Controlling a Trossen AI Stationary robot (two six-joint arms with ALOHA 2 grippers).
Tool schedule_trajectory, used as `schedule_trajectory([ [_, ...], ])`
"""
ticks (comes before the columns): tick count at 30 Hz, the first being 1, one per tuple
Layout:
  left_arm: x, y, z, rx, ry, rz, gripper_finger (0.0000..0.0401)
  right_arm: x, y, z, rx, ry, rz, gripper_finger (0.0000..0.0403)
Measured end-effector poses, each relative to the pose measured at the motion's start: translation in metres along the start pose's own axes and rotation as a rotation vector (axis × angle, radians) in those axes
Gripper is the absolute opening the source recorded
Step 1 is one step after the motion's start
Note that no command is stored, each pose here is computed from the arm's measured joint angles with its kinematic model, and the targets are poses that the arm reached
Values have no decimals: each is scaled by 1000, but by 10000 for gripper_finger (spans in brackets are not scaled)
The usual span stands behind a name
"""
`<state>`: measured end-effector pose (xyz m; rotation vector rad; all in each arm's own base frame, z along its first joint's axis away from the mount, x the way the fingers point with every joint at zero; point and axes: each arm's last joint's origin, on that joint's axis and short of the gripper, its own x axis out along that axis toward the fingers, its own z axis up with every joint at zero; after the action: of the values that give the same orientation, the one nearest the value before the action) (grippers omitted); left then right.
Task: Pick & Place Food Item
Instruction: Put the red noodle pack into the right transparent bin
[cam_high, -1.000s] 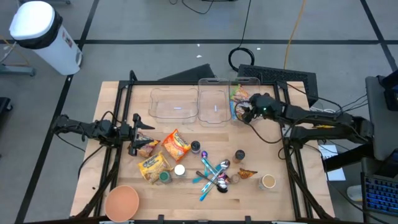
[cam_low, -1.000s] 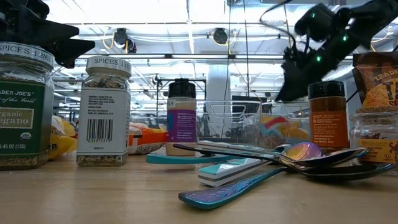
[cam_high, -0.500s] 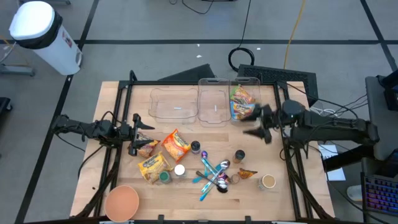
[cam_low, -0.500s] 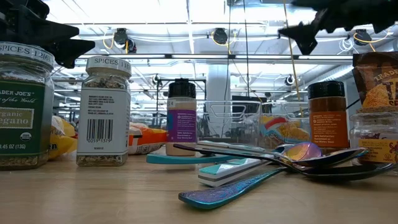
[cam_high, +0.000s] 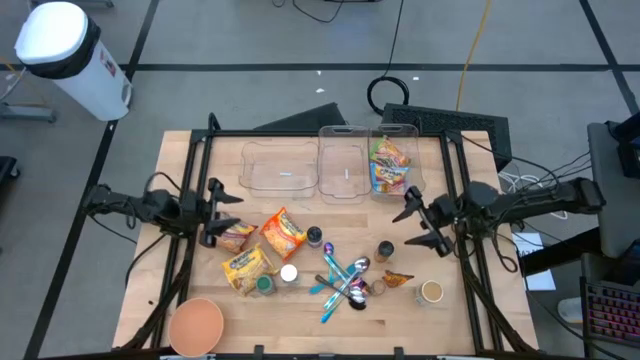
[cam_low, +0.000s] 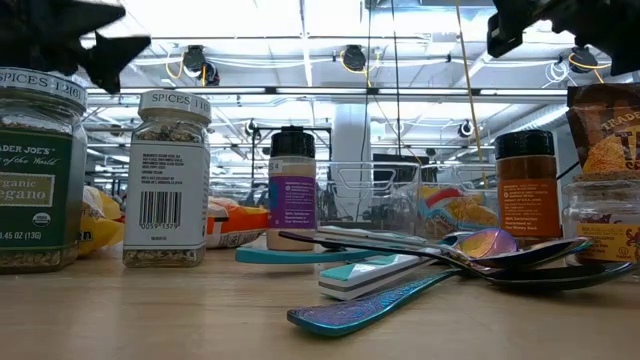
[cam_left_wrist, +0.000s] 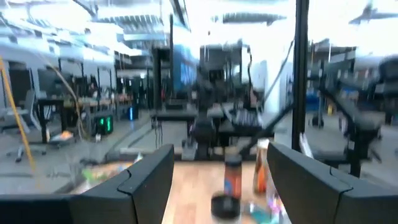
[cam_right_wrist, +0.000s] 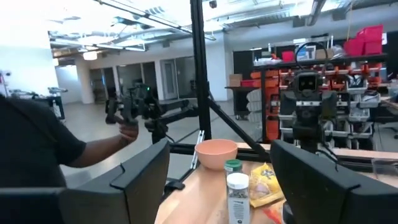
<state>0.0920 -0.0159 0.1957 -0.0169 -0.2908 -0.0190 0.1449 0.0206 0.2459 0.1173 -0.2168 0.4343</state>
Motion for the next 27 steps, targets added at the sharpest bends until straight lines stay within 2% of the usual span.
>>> schedule_trajectory([
  [7, 0, 0, 1, -46, -7, 0, 267, 0, -3, 0, -20, 3, -19, 270],
  [9, 1, 0, 1, -94, -7, 6, 267, -1, -3, 0, -22, 2, -24, 270],
  [13, 9, 1, 9, -130, 32, 78, 267, -1, -4, 0, -23, 2, -31, 270],
  [15, 16, 0, 14, -163, 133, 91, 267, -1, -4, 0, -22, 4, -31, 270],
  [22, 39, -5, 45, -262, 694, 158, 267, 1, -6, -5, 20, 37, -41, 270],
  [24, 43, -7, 52, -285, 837, 157, 267, 1, -7, -6, 22, 43, -70, 270],
  [27, 46, -9, 49, -301, 1031, 197, 267, 2, -10, -8, 6, 44, -138, 270],
])
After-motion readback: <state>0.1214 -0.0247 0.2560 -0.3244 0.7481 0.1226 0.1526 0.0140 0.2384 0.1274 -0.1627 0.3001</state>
